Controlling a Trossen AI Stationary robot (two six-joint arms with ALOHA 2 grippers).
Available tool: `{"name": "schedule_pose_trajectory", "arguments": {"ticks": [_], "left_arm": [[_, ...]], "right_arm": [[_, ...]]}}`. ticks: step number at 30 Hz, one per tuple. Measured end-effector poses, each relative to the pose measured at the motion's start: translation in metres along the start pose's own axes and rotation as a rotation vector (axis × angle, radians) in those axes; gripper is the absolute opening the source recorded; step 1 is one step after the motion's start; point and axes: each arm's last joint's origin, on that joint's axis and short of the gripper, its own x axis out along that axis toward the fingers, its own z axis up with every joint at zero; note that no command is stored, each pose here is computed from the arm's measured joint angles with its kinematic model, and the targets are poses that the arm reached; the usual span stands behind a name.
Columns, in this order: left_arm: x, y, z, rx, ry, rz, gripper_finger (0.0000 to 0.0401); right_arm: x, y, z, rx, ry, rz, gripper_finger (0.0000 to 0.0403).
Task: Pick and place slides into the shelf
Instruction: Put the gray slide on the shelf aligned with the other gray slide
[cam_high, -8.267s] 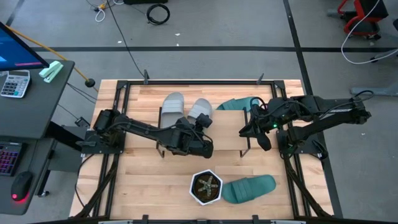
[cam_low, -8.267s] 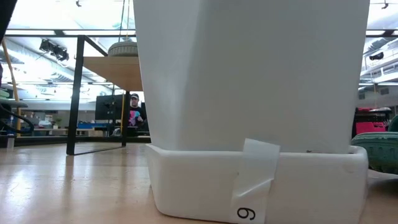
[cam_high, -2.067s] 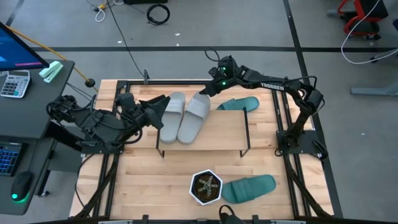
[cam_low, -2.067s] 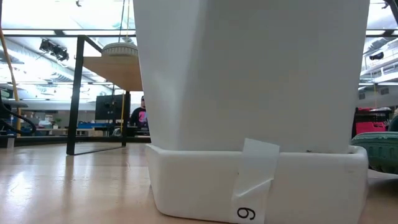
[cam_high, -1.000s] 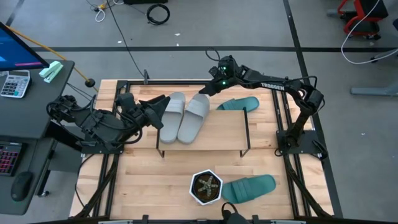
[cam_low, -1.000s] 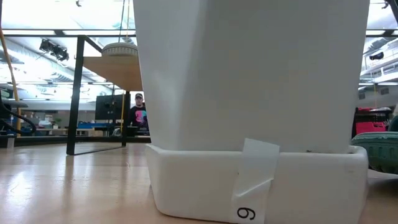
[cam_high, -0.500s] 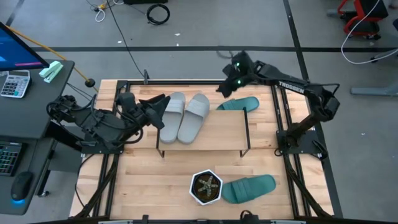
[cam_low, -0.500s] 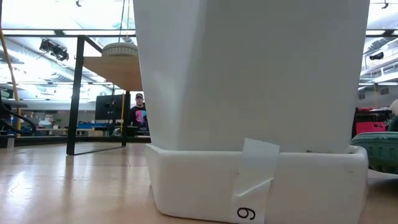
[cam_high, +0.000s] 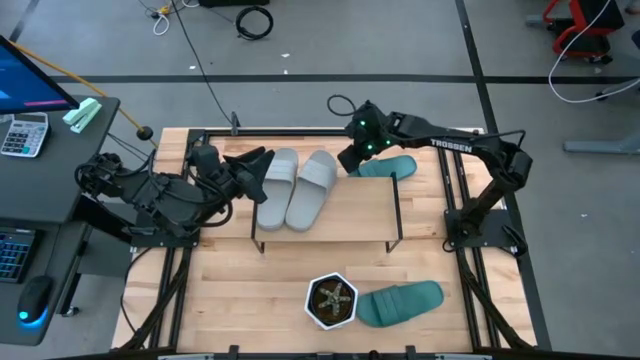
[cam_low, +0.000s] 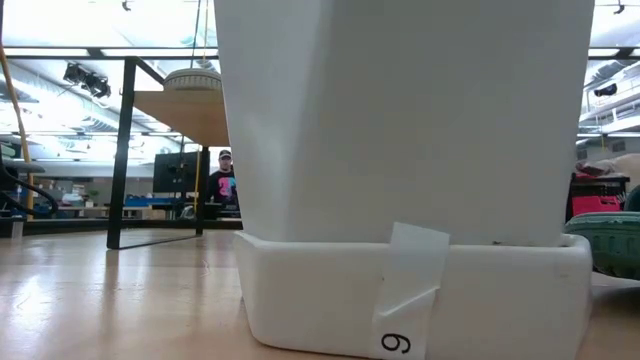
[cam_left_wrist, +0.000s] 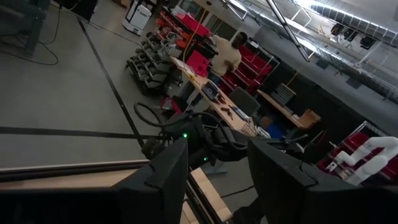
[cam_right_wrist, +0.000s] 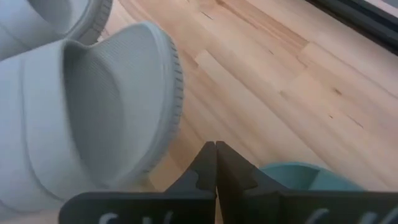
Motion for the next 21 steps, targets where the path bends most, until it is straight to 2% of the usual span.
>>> {"name": "schedule_pose_trajectory", "arguments": {"ticks": [21], "left_arm": [[-0.0003, -0.0006, -0.0006, -0.001, 0.019, -0.019, 0.0176]], "right_arm": [[0.0000, 0.0058, 0.0089, 0.061, -0.097, 0.044, 0.0000]]}}
